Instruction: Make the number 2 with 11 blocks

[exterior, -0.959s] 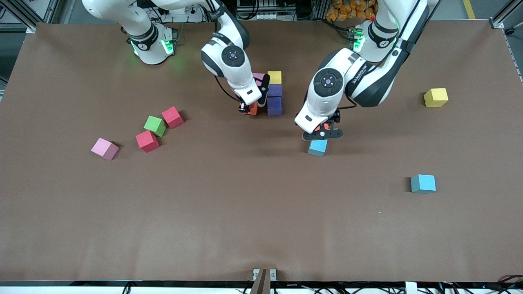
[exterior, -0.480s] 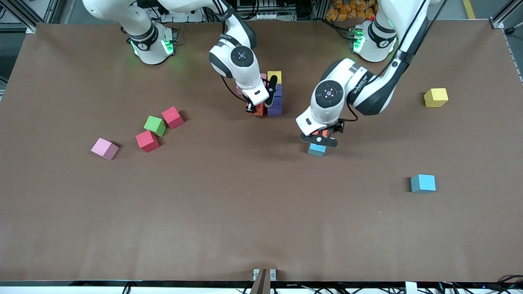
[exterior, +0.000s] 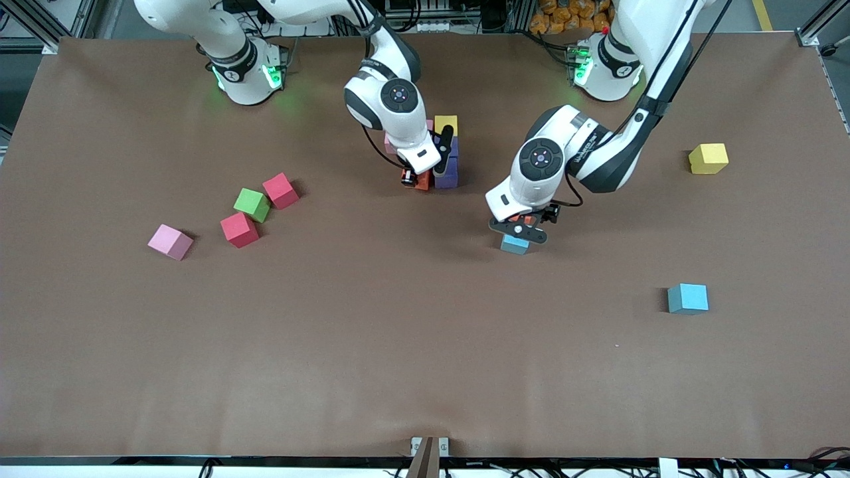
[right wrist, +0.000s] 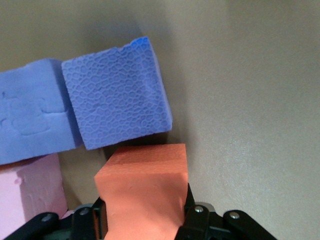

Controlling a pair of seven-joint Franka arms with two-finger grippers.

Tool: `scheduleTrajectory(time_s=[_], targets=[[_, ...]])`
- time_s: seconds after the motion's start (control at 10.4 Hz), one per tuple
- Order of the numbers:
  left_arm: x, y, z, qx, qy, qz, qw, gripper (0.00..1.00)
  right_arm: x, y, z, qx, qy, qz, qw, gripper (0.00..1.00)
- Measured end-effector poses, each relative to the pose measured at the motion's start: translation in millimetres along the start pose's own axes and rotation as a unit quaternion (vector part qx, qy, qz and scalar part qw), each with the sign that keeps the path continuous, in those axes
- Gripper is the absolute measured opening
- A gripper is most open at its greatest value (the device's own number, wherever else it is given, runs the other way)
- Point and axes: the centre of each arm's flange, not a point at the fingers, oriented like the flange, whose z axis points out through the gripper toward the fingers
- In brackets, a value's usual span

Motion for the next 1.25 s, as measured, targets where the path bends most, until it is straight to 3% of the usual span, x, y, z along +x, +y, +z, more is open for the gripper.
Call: scheduleTrajectory(time_s=[0.29, 1.25], targets=[[-9, 0, 18, -0.004, 0.003, 0.002, 1.0, 1.0, 2, -3, -1, -0.001, -0.018, -0.013, 1.0, 0.56], [-10, -4, 45, -0.037, -0.005, -0.032, 0.999, 0.99, 24, -11, 6, -0.013, -0.02, 0.002, 1.0, 0.56]])
